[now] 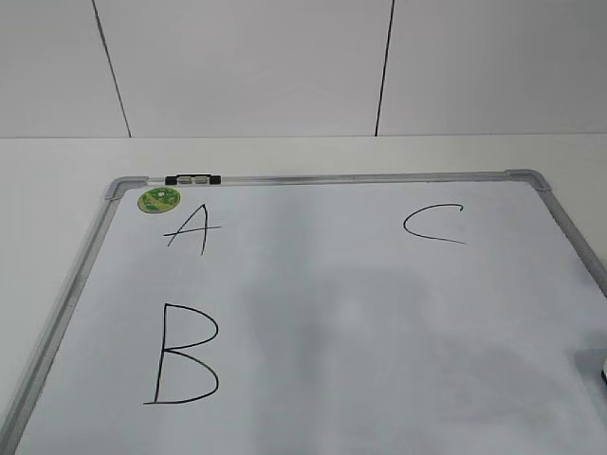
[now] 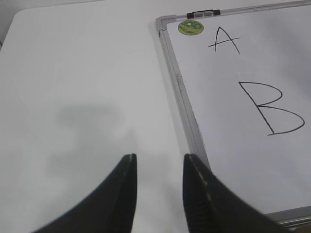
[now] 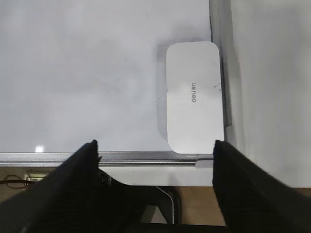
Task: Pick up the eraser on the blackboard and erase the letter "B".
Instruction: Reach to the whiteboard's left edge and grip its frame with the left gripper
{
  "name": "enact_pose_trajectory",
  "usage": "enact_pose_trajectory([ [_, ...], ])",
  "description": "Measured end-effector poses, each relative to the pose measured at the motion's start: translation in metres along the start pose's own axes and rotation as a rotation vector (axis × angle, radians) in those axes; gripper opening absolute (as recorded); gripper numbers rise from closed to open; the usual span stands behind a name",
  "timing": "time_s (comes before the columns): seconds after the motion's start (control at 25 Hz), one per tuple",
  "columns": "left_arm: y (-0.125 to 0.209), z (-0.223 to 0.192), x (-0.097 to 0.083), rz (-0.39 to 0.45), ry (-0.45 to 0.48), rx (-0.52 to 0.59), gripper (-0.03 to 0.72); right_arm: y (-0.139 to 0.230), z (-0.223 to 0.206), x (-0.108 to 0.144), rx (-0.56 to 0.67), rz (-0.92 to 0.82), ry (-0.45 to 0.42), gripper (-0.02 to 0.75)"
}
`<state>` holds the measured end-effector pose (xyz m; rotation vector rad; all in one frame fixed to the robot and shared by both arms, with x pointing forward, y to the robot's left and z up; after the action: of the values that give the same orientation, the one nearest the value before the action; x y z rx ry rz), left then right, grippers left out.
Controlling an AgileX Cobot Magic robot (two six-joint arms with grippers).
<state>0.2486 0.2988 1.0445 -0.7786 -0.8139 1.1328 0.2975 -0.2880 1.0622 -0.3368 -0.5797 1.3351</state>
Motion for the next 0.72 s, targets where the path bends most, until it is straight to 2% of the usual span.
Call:
enact_pose_trajectory([
  [0.12, -0.001, -0.002, 0.0, 0.0, 0.005, 0.028, 0.241, -0.01, -0.006, 0.002, 0.051, -0.017, 0.012, 0.582],
  [0.28, -0.023, -0.008, 0.004, 0.001, 0.026, 0.138, 0.241, -0.02, -0.017, 0.002, 0.12, -0.023, 0.036, 0.582],
  [0.44, -0.053, -0.021, 0.01, 0.002, 0.052, 0.282, 0.241, -0.026, -0.026, -0.004, 0.163, -0.006, 0.104, 0.582],
  [0.52, -0.064, -0.034, 0.012, 0.004, 0.073, 0.384, 0.241, -0.029, -0.029, -0.009, 0.172, -0.002, 0.156, 0.582],
  [0.72, -0.087, -0.072, 0.017, 0.008, 0.108, 0.553, 0.241, -0.035, -0.036, -0.017, 0.196, -0.001, 0.232, 0.582],
])
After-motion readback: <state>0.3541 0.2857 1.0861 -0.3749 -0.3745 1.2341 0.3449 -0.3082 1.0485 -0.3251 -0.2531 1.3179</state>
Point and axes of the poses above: a point on each arm's last joint axis where the gripper is mounted, z pointing back along that axis away from the gripper, x along the wrist's bending axis when the last joint is at zero, y = z × x, the point moved 2 cm from there along -z, pointing out along that axis toward the gripper, and after that the axes turned 11 degrees about -z, right-handed, at the moved point
